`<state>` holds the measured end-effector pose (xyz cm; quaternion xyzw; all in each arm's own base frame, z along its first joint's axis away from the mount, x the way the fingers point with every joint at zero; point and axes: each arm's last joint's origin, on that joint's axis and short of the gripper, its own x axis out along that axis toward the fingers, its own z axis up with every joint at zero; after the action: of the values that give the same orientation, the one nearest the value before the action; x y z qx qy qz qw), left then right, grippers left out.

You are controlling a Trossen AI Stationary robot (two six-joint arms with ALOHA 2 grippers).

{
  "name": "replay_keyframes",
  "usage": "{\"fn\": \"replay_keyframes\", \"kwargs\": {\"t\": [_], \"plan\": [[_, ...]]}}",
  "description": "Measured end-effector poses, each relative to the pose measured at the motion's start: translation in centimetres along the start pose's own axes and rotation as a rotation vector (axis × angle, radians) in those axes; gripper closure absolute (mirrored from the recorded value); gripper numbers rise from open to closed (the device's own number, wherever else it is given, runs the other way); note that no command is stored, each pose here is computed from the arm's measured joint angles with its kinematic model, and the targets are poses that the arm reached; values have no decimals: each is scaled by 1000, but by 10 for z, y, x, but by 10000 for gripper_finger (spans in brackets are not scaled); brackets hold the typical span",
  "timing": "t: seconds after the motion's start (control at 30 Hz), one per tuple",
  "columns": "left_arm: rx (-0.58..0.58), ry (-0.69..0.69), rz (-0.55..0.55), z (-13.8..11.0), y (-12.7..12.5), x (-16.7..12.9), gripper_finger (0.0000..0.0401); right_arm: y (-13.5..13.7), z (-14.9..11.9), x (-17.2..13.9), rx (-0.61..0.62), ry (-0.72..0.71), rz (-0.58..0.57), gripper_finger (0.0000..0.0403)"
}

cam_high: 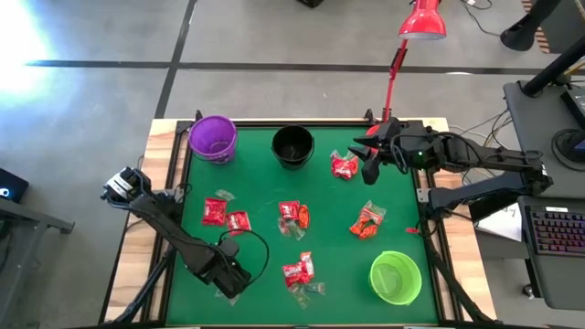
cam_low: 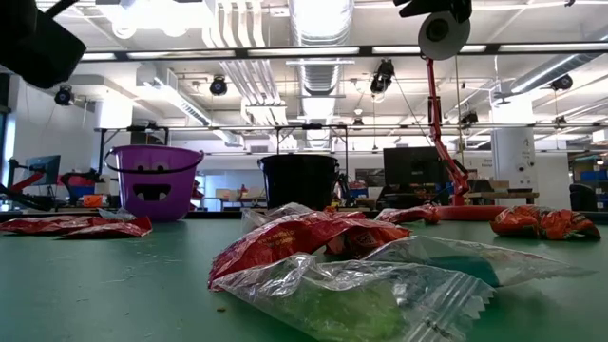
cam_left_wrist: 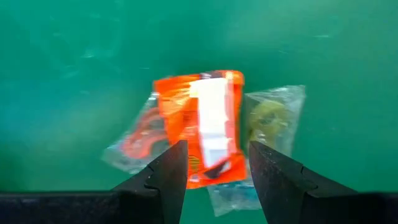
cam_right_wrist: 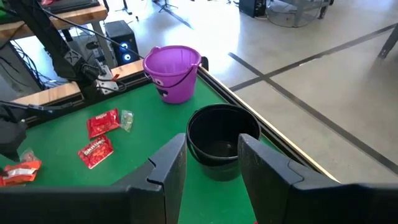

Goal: Sort candy
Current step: Put the orange chocolate bar into the purple bucket

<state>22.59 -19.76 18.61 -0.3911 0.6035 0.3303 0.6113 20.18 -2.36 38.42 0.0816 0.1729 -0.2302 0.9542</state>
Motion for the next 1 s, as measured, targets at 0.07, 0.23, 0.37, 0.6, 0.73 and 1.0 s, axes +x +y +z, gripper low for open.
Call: {"fn": "replay_keyframes", "kwargs": {"t": [0.07, 0.23, 0.37, 0.6, 0.73, 1.0], "plan": [[-2, -4, 3, 1, 1, 3, 249, 0, 0, 0, 0, 0, 0, 266], [-30, -16, 51, 4, 11, 15, 249, 0, 0, 0, 1, 1, 0, 266], [-22, 0, -19, 4, 7, 20, 249, 0, 0, 0, 1, 0, 0, 266], [-42, 11, -70, 5, 9, 31, 249, 0, 0, 0, 1, 0, 0, 266], [-56, 8, -57, 6, 14, 37, 254, 0, 0, 0, 0, 0, 0, 266], [-11, 9, -78, 6, 15, 40, 349, 0, 0, 0, 0, 0, 0, 266]]}}
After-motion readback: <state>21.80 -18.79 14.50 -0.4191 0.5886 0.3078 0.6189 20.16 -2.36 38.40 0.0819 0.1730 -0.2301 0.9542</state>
